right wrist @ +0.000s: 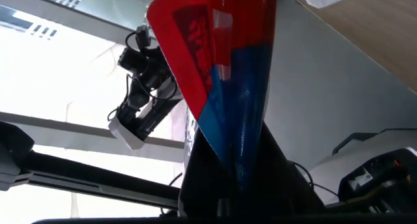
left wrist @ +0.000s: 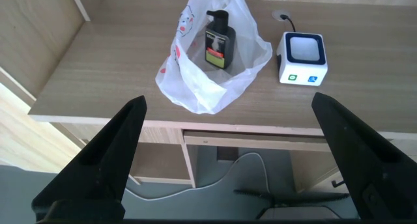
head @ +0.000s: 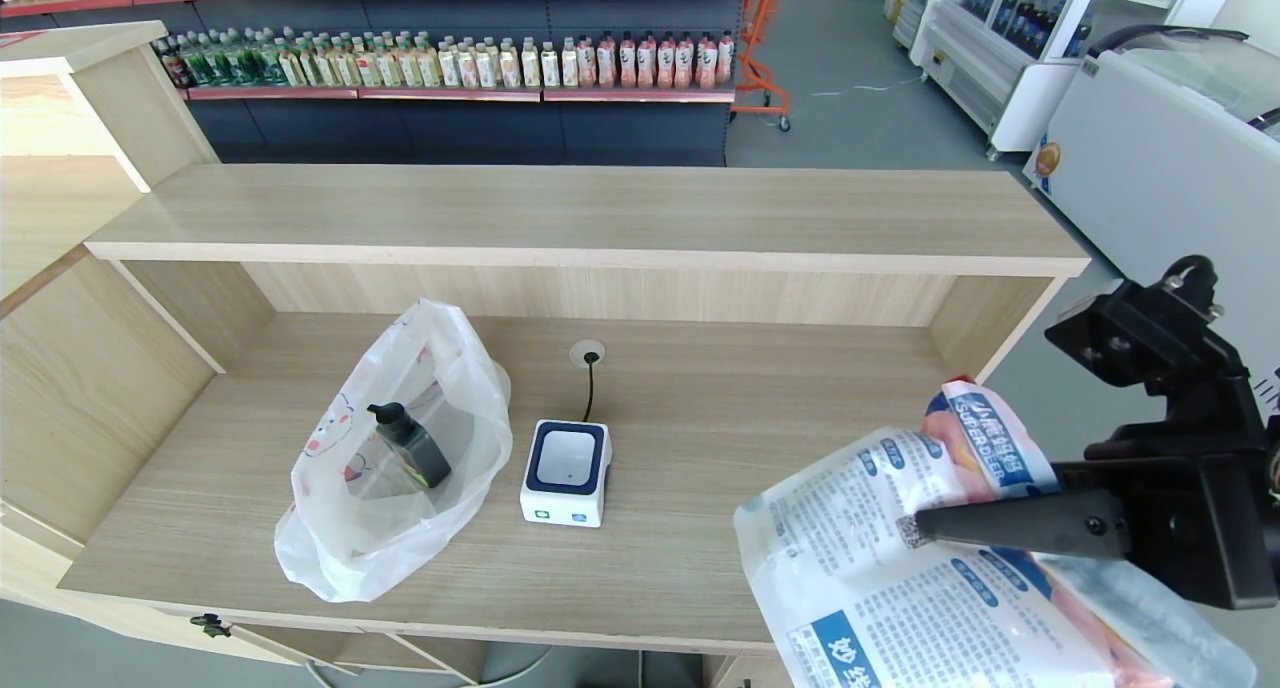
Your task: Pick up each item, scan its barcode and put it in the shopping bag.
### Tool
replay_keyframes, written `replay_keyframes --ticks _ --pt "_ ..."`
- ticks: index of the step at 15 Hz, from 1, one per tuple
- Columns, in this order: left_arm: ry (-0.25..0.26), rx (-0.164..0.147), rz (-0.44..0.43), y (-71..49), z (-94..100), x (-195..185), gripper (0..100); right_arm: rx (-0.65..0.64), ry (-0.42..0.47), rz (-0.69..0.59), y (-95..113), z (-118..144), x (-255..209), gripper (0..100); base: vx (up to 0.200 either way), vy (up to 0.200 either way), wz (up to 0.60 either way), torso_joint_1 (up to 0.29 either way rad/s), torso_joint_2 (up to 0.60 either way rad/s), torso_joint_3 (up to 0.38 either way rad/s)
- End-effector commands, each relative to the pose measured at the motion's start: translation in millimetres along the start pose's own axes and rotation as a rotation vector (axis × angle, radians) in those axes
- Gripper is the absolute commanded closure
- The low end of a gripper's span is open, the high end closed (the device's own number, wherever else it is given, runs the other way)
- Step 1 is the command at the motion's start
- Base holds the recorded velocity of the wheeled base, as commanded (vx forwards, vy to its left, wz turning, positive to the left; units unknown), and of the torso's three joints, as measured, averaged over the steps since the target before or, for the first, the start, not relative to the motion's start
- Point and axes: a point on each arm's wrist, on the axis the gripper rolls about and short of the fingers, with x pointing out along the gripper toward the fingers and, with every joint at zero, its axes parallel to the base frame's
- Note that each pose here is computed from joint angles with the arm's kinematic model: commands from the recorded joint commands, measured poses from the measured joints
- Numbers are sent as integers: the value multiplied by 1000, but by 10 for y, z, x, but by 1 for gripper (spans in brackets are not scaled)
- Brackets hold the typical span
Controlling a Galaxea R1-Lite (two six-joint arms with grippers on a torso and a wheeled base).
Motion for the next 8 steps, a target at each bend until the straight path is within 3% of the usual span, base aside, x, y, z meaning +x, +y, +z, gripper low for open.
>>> replay_keyframes --ticks 1,6,8 --pt "-1 0 1 0 0 0 0 -2 -1 0 2 1 0 100 0 0 0 0 0 0" --pt "-1 0 0 0 0 0 0 -11 -3 -1 -6 4 1 100 0 0 0 0 0 0" --pt "-1 0 1 0 0 0 0 -214 -37 -65 -46 13 -3 100 0 0 0 0 0 0"
